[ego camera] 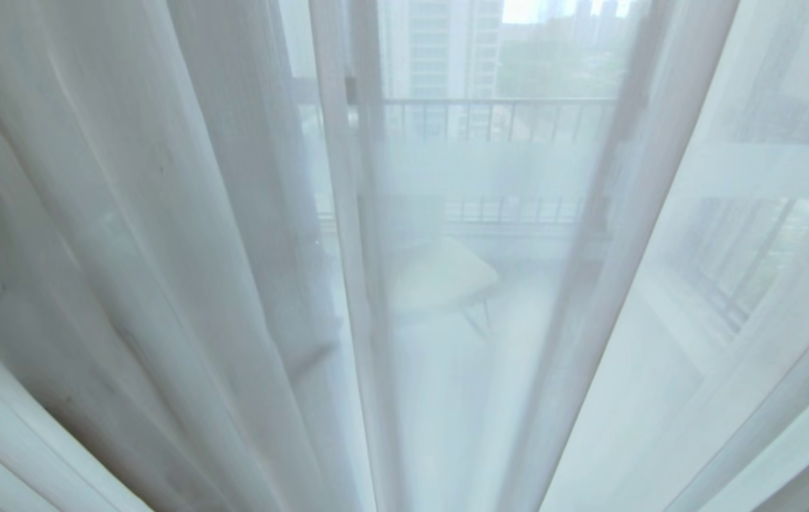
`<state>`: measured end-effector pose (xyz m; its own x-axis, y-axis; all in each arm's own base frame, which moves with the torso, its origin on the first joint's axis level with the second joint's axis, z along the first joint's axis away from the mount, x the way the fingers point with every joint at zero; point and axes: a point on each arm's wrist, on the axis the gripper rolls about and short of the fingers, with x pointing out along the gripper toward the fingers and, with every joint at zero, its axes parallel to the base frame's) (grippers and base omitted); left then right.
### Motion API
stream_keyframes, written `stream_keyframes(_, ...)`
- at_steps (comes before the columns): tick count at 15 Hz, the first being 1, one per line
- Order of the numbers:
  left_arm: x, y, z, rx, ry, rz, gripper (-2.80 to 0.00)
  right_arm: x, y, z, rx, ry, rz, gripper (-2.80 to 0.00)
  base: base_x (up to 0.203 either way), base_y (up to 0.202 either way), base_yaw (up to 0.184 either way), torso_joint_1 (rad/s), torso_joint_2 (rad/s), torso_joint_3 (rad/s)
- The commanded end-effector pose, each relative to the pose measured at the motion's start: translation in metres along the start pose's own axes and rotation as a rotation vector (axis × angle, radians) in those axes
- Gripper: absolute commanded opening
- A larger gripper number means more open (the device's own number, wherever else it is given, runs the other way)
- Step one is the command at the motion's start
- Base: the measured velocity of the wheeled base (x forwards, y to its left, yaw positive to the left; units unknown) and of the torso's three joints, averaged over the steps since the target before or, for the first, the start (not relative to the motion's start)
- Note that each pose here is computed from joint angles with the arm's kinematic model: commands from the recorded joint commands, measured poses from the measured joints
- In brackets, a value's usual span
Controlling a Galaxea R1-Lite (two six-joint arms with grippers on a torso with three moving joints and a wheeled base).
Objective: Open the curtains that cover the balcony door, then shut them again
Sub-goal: Close the inner curtains on both sides, then close the outer curtains on both sides
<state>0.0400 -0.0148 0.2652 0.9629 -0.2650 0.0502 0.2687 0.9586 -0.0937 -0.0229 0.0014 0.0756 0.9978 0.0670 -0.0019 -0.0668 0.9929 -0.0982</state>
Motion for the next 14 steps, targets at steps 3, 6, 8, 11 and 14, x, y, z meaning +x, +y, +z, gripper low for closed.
stream_keyframes(3, -0.034, 0.007, -0.003, -0.011, -0.051, 0.001, 0.0, 0.0, 0.0, 0.0, -0.001, 0.0, 0.0, -2.8, 0.0, 0.0, 0.0, 0.0, 0.0, 0.0)
stream_keyframes(6, -0.039, 0.008, -0.005, -0.012, -0.06, -0.002, 0.0, 0.0, 0.0, 0.0, -0.001, -0.001, 0.002, -2.8, 0.0, 0.0, 0.0, 0.0, 0.0, 0.0)
stream_keyframes(8, -0.041, 0.008, -0.005, -0.013, -0.063, -0.005, 0.0, 0.0, 0.0, 0.0, -0.001, 0.0, 0.0, -2.8, 0.0, 0.0, 0.0, 0.0, 0.0, 0.0)
stream_keyframes(11, -0.045, 0.009, -0.009, -0.013, -0.067, -0.007, 0.0, 0.0, 0.0, 0.0, -0.001, 0.0, 0.0, -2.8, 0.0, 0.0, 0.0, 0.0, 0.0, 0.0)
stream_keyframes(14, -0.045, 0.009, -0.01, -0.013, -0.066, -0.005, 0.0, 0.0, 0.0, 0.0, -0.001, 0.0, 0.001, -2.8, 0.0, 0.0, 0.0, 0.0, 0.0, 0.0)
